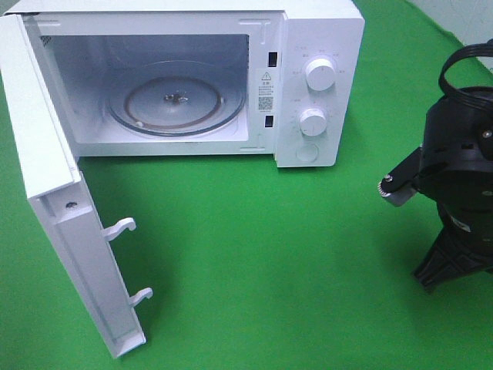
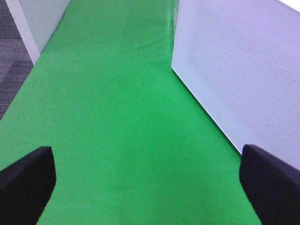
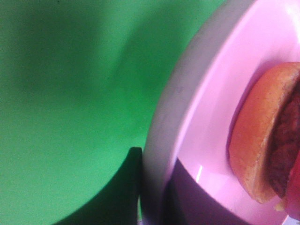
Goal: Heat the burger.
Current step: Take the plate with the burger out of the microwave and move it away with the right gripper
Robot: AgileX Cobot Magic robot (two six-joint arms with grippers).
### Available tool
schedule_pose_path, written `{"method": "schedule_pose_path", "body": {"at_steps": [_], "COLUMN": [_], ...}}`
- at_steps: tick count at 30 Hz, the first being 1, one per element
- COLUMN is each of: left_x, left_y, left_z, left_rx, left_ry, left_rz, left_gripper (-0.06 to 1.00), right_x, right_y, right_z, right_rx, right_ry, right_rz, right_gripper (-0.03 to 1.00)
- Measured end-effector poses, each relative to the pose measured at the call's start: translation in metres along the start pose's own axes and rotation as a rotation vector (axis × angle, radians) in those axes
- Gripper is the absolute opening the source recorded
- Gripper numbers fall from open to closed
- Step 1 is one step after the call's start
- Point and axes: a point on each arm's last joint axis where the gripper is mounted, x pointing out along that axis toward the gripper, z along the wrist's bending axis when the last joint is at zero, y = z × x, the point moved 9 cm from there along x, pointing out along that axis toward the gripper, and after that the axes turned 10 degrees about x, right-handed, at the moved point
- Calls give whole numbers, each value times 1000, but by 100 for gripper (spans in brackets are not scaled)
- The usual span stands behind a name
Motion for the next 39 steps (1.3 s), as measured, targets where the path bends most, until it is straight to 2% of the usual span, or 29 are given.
{"method": "schedule_pose_path", "body": {"at_steps": [20, 39], "left_x": [0, 0], "left_y": [0, 0], "left_z": [0, 0], "left_rx": [0, 0], "left_ry": [0, 0], "left_rz": [0, 0], "left_gripper": [99, 99], "right_x": [35, 71], "right_y": [-8, -2], "right_z": [14, 39], "right_rx": [64, 16], "right_ry": [-22, -16], "right_rz": [40, 117], "right_gripper": [9, 8]}}
